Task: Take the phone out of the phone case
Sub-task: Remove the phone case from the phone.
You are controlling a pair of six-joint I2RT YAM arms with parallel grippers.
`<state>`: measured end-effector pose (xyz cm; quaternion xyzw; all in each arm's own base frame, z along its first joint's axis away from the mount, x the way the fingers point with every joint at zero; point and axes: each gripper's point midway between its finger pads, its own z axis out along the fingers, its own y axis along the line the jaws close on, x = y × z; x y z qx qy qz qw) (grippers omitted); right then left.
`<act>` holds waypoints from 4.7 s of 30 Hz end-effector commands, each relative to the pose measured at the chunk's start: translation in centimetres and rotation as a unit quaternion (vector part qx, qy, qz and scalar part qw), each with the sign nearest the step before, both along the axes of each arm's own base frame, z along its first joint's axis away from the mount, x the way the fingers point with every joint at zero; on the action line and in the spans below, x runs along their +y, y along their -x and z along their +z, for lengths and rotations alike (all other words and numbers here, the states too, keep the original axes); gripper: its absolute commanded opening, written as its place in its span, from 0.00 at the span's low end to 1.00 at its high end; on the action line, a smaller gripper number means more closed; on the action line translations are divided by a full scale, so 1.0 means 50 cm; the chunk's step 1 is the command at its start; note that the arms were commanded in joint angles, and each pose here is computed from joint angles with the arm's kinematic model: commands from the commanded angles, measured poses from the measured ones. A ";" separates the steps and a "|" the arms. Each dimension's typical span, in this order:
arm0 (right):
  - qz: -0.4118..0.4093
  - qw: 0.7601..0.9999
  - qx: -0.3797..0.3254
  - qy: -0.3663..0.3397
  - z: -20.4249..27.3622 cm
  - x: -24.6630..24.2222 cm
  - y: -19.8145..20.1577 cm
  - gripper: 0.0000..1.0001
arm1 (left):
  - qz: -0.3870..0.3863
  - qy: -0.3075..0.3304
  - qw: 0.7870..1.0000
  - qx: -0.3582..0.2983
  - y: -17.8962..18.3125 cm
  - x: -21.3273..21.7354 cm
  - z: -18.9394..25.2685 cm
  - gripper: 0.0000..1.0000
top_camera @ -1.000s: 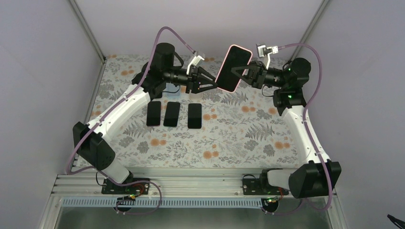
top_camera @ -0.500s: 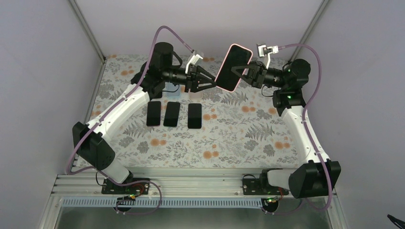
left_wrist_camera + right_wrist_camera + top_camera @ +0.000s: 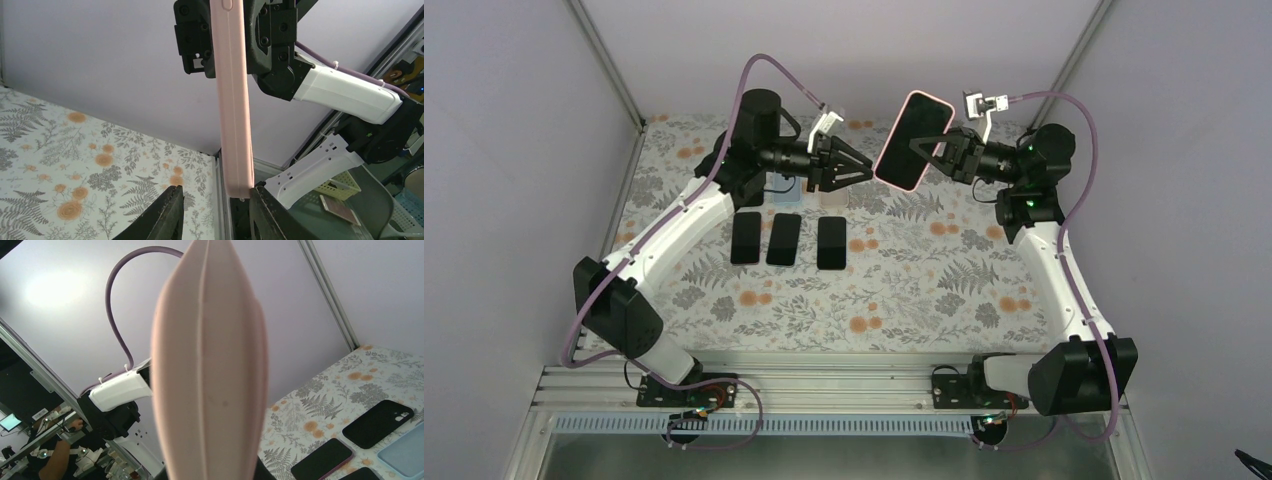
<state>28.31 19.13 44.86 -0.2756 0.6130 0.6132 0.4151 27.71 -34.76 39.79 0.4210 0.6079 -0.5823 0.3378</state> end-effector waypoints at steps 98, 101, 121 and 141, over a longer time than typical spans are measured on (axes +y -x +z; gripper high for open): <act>0.030 0.999 -0.036 -0.021 0.043 0.007 0.061 0.04 | 0.045 -0.012 0.999 -0.004 -0.020 -0.003 -0.001 0.33; 0.032 0.999 -0.037 -0.023 0.041 0.007 0.066 0.04 | 0.056 -0.016 0.998 -0.002 -0.030 -0.005 -0.006 0.33; 0.087 0.994 -0.058 -0.033 0.036 0.032 0.133 0.04 | 0.093 -0.036 0.994 0.035 -0.082 -0.019 -0.062 0.29; 0.158 0.987 -0.035 -0.020 -0.030 0.089 0.174 0.04 | -0.010 0.028 0.999 0.043 -0.033 -0.033 0.012 0.26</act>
